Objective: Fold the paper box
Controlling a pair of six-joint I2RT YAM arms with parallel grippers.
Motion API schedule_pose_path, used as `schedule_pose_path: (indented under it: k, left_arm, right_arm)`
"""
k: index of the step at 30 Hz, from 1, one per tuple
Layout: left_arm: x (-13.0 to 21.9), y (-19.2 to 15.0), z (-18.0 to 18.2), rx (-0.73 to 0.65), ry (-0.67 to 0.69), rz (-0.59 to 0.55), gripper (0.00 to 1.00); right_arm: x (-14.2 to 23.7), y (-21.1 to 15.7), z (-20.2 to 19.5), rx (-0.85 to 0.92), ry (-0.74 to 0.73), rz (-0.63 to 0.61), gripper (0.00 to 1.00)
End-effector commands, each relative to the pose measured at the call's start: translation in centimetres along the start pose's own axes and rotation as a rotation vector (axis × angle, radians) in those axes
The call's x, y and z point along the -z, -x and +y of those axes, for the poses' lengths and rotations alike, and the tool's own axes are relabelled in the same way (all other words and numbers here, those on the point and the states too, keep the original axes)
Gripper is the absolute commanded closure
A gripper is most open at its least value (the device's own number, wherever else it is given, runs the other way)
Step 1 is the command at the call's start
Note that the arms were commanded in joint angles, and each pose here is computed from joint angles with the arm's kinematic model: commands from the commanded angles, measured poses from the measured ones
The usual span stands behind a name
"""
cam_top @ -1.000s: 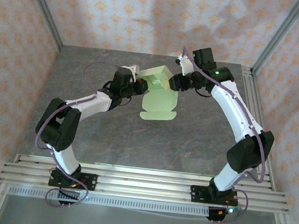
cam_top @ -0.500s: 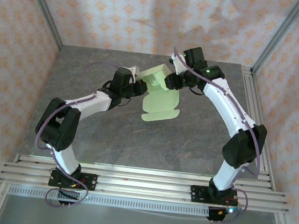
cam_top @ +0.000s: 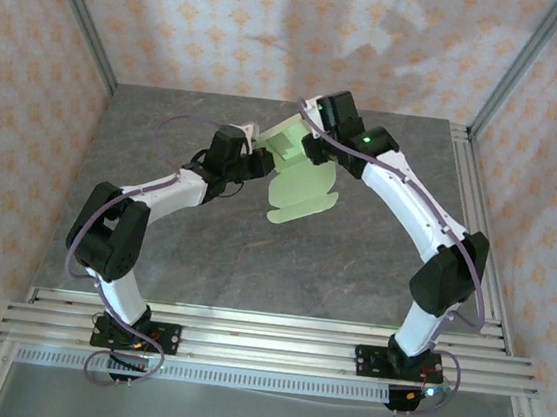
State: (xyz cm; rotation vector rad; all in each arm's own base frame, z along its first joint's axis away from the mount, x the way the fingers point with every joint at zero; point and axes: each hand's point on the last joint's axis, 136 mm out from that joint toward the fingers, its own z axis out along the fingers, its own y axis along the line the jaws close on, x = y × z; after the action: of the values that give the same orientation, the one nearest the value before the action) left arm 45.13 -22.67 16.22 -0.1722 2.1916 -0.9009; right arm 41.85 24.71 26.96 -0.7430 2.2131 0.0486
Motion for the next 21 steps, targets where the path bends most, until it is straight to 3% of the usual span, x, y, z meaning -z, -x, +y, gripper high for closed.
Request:
schedule_pose_path:
  k: [1, 5, 9, 13, 17, 21]
  left_arm:
    - [0.5, 0.9, -2.7, -0.032, -0.08, -0.005, 1.0]
    - [0.6, 1.1, -2.9, -0.032, -0.084, -0.009, 1.0]
    - [0.7, 1.1, -3.0, -0.033, -0.088, -0.009, 1.0]
    - [0.7, 1.1, -3.0, -0.035, -0.086, -0.007, 1.0]
    - [0.8, 1.0, -3.0, -0.036, -0.086, -0.005, 1.0]
    - [0.9, 1.0, -3.0, -0.037, -0.085, -0.006, 1.0]
  right_arm:
    - [-0.6, 1.2, -0.7, 0.066, -0.132, -0.035, 0.74]
    - [-0.9, 0.8, -0.6, 0.112, -0.176, -0.021, 0.74]
    - [-1.2, 0.6, -0.7, 0.123, -0.194, -0.016, 0.68]
    - [-1.3, 0.7, -1.0, 0.134, -0.221, -0.015, 0.71]
    - [-1.7, 0.7, -1.0, 0.158, -0.242, -0.006, 0.8]
    - [-2.3, 0.5, -1.0, 0.187, -0.267, 0.011, 0.81]
